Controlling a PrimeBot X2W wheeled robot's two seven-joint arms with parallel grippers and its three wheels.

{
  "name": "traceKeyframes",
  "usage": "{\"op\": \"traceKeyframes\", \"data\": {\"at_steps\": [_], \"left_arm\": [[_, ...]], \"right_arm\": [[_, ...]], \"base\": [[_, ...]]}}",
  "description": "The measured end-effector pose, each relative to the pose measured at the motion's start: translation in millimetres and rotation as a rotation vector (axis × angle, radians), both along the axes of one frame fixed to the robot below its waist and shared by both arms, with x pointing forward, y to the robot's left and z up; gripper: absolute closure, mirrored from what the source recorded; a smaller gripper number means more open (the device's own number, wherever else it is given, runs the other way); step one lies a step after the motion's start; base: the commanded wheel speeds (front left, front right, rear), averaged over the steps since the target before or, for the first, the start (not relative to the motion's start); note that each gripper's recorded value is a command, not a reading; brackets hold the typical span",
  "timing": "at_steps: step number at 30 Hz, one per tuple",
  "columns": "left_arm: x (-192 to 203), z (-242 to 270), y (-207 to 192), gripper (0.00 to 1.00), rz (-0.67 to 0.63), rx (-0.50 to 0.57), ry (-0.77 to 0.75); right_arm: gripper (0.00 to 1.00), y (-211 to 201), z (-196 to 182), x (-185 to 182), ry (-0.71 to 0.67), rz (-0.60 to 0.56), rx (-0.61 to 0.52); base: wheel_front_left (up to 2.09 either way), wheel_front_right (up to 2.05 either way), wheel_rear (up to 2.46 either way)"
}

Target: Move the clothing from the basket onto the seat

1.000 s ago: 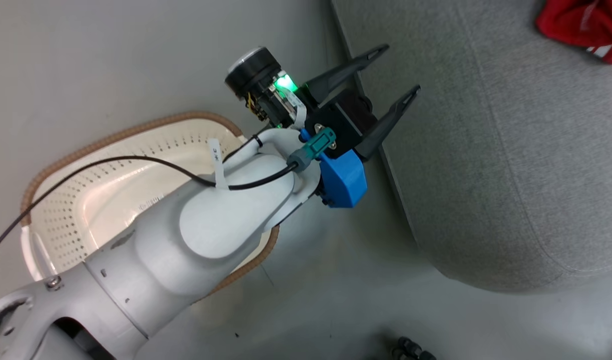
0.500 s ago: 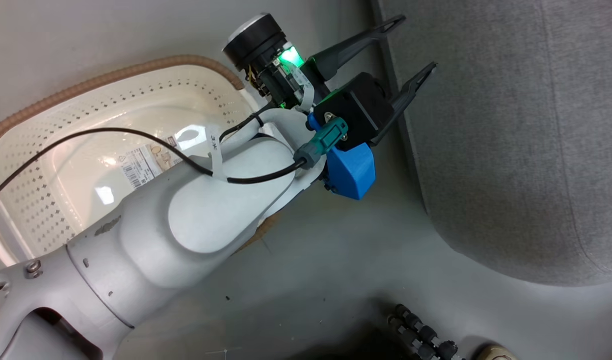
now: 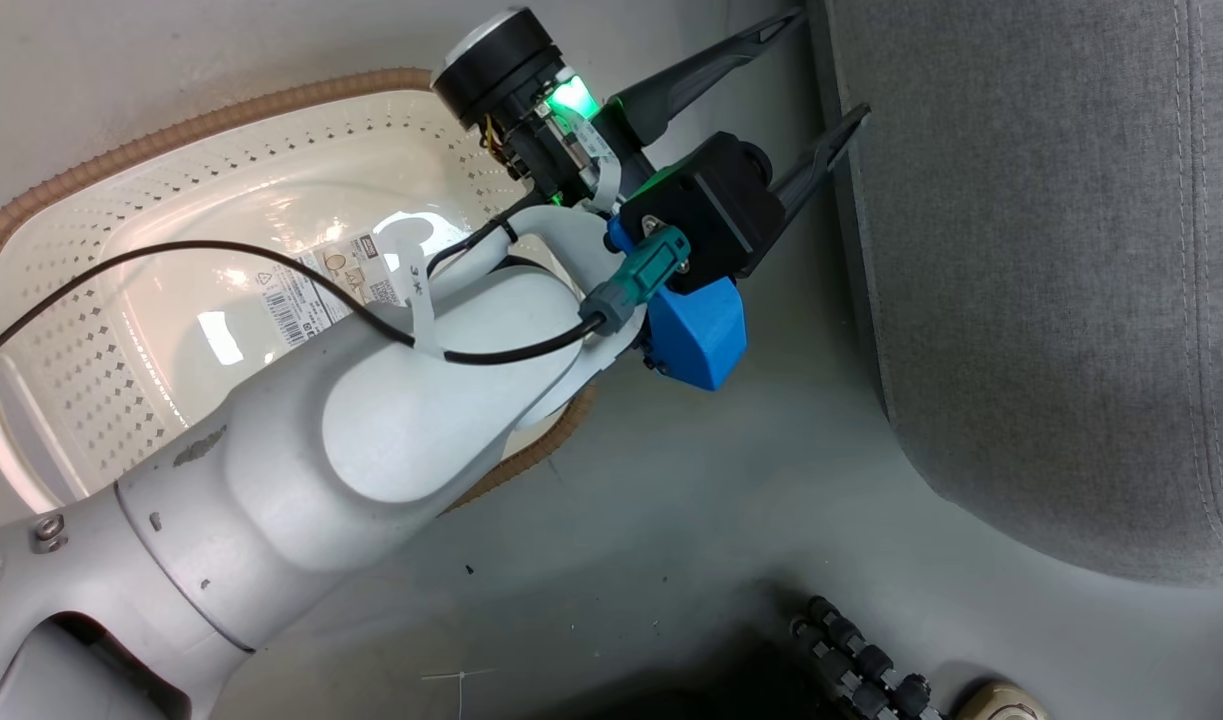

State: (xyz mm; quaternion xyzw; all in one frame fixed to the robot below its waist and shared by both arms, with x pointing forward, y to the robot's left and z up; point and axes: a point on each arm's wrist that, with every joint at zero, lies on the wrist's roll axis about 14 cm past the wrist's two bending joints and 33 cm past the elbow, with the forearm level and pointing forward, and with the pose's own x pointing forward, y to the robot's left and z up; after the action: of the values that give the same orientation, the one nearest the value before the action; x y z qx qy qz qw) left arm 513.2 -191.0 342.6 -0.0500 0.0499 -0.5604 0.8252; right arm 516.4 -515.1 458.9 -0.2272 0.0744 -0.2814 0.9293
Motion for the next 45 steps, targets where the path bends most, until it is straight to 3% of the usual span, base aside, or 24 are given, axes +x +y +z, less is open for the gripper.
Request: {"op": "traceKeyframes", "data": {"at_steps": [3, 4, 5, 6, 18, 24, 33, 45], "left_arm": [[1.6, 0.3, 0.8, 0.0, 0.006, 0.003, -0.004], [2.3, 1.2, 1.0, 0.0, 0.008, 0.004, -0.006], [2.7, 2.9, 1.1, 0.0, 0.009, 0.003, -0.01], [2.9, 5.8, 1.0, 0.0, 0.01, 0.0, -0.013], [-5.3, 52.6, 1.4, 0.0, 0.024, -0.042, -0.06], [-11.3, 84.8, 14.2, 0.0, 0.097, -0.061, -0.056], [5.4, 157.5, 54.5, 0.0, 0.311, -0.123, -0.108], [8.2, 217.2, 183.7, 0.0, 0.733, -0.185, -0.18]], "right_arm": [[1.0, 4.9, -4.6, -3.7, -0.002, -0.002, 0.007], [0.66, 6.7, -2.7, -4.5, -0.017, -0.003, 0.01], [0.13, 8.7, 0.9, -4.9, -0.034, -0.002, 0.01], [0.0, 10.9, 4.4, -6.2, -0.046, 0.001, 0.008], [0.0, 25.9, 13.0, -61.6, -0.045, -0.011, 0.037], [0.0, 36.5, 39.0, -92.3, -0.081, 0.012, 0.051], [0.0, 90.4, 88.2, -85.4, -0.197, 0.204, 0.053], [0.0, 214.1, 105.1, -56.3, -0.283, 0.539, 0.165]], "base": [[0.0, 0.0, 0.0], [0.0, 0.0, 0.0], [0.0, 0.0, 0.0], [0.0, 0.0, 0.0], [0.0, 0.0, 0.0], [0.0, 0.0, 0.0], [0.0, 0.0, 0.0], [0.0, 0.0, 0.0]]}}
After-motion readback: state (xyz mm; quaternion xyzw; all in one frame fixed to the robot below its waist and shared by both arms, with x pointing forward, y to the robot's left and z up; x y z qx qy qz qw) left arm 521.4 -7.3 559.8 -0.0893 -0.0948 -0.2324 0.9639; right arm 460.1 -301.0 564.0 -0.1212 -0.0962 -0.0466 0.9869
